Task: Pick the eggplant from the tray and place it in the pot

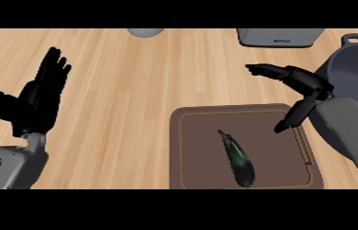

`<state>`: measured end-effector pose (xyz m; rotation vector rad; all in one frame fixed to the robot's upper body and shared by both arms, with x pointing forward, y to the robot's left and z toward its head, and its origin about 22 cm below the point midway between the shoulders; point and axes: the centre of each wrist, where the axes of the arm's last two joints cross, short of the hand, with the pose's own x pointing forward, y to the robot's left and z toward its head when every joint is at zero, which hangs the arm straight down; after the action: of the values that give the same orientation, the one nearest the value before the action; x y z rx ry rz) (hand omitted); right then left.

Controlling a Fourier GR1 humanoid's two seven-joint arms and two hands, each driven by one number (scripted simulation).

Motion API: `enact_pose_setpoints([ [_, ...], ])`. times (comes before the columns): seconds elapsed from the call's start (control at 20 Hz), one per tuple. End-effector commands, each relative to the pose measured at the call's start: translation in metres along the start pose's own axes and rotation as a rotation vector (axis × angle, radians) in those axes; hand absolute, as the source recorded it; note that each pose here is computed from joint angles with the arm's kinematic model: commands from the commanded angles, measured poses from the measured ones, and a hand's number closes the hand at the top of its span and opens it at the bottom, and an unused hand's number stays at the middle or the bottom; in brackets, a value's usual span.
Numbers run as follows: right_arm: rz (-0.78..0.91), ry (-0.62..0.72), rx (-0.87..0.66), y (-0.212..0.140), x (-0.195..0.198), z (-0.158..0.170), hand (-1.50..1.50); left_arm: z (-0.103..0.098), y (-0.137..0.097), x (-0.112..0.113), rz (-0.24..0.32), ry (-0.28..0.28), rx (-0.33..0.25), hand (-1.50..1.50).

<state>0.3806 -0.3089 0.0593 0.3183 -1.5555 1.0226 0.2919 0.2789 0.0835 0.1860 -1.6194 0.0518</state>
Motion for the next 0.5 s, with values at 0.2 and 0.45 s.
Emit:
enact_pose_setpoints([
  [0.2, 0.239, 0.167, 0.41, 0.011, 0.054, -0.05, -1.5, 0.01, 0.003, -0.013, -0.017, 0.008, 0.009, 0.0],
  [0.45, 0.296, 0.212, 0.547, 0.056, 0.061, -0.06, -1.5, 0.009, 0.001, 0.012, -0.007, 0.011, 0.016, 0.0],
])
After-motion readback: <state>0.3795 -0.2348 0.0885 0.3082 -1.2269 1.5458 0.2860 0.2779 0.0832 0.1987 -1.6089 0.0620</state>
